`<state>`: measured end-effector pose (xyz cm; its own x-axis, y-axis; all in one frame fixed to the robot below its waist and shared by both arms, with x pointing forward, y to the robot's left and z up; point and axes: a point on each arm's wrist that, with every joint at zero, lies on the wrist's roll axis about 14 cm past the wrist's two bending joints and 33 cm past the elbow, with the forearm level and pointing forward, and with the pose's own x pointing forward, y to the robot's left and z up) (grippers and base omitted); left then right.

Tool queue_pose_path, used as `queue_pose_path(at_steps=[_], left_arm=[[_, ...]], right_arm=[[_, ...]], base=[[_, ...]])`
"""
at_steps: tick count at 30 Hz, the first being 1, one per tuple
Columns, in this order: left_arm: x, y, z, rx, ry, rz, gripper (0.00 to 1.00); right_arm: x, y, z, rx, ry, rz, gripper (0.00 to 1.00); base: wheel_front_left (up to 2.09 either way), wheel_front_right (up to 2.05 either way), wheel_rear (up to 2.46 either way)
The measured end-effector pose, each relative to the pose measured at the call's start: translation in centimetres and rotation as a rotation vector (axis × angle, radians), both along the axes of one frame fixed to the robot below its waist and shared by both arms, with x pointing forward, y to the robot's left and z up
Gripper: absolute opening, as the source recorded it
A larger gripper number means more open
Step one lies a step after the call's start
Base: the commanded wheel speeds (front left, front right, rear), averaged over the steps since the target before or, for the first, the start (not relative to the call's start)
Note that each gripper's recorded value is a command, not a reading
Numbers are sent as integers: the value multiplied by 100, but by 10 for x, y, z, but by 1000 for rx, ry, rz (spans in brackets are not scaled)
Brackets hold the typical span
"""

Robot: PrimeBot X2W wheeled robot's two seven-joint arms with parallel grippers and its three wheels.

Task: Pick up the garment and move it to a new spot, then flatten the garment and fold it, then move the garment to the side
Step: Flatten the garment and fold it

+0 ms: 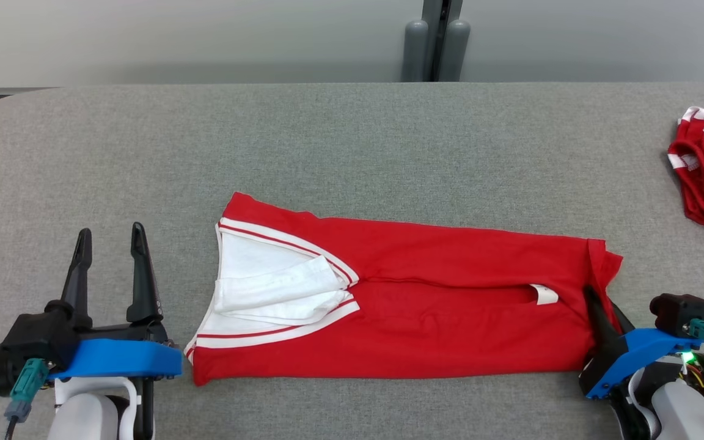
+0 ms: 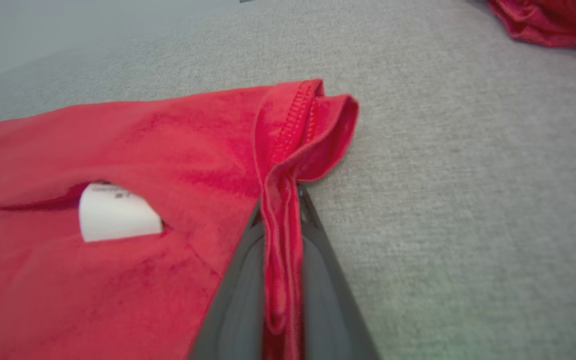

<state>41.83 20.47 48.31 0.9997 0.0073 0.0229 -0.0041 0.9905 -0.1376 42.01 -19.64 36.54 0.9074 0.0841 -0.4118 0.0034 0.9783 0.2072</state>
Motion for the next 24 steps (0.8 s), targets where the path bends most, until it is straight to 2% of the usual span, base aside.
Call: queue_pose_path(at_steps=[5,11,14,19,24], left_arm=[[-3,0,-2,5,6,2,100],[-4,0,-4,9,9,4,100],[-3,-1,-4,10,9,2,100],[-2,-3,-5,7,9,0,100],[-1,-6,-5,5,9,-6,100]], right_arm=[[3,-28,10,-28,-32,-49,0],[13,-93,39,-127,-101,-147,0],[17,-108,52,-176,-126,-153,0],[27,-100,69,-182,-181,-126,0],[36,-61,83,-134,-243,-59,0]], base=[[0,0,0],[0,0,0],[0,0,0],[0,0,0],[0,0,0]])
